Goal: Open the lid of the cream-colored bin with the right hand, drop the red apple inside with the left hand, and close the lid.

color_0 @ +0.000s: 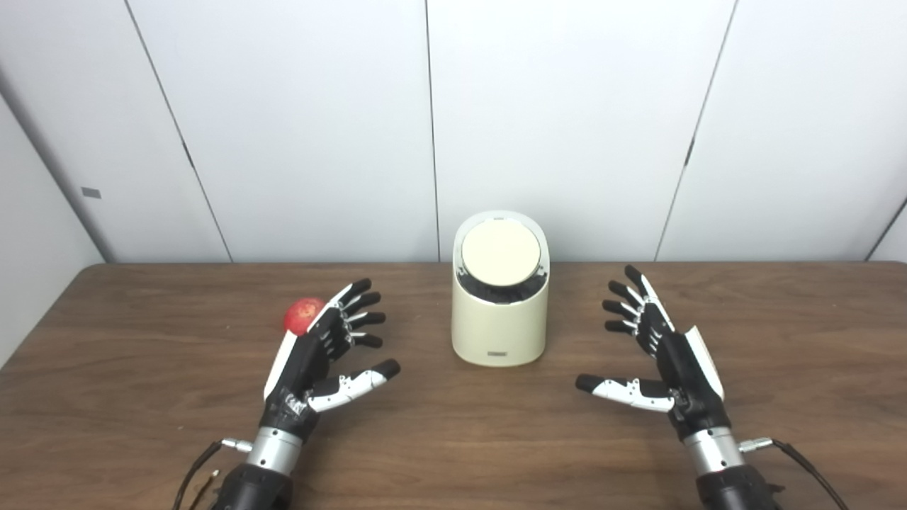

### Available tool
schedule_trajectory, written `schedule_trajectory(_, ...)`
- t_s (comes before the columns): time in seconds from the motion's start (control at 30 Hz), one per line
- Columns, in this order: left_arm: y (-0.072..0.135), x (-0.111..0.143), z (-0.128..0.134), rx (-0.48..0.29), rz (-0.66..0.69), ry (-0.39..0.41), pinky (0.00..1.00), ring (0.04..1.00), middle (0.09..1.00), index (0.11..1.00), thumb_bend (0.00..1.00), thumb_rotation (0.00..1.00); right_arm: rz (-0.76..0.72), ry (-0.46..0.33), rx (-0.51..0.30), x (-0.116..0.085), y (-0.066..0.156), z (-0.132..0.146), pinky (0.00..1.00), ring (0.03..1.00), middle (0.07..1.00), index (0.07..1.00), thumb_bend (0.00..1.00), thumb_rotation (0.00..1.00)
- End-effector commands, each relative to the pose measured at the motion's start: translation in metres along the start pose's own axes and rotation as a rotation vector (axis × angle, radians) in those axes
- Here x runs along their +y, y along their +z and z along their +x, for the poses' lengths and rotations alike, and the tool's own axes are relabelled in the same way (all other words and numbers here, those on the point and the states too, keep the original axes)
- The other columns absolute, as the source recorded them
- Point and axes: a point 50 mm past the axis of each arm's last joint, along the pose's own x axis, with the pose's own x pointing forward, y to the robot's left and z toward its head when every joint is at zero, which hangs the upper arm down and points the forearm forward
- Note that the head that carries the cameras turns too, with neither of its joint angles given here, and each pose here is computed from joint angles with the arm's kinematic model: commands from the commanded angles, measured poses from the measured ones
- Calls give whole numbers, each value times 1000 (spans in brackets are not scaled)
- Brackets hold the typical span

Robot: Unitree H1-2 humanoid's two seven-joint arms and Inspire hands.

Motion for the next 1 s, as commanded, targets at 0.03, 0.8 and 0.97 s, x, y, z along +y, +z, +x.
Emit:
schedule_trajectory(0.03,14,6,12,-89,19,1,647,781,864,911,742,155,4,-13,-51,2,9,2,743,833,903,958,839,232)
schedule_trajectory(0.8,13,5,12,-90,9,-6,646,781,865,907,715,108,-60,-66,-102,11,45,39,778,848,898,943,798,411)
schedule_trajectory(0.97,11,5,14,-89,6,-5,644,775,862,903,720,115,-173,-82,-118,12,85,81,821,870,907,959,788,438)
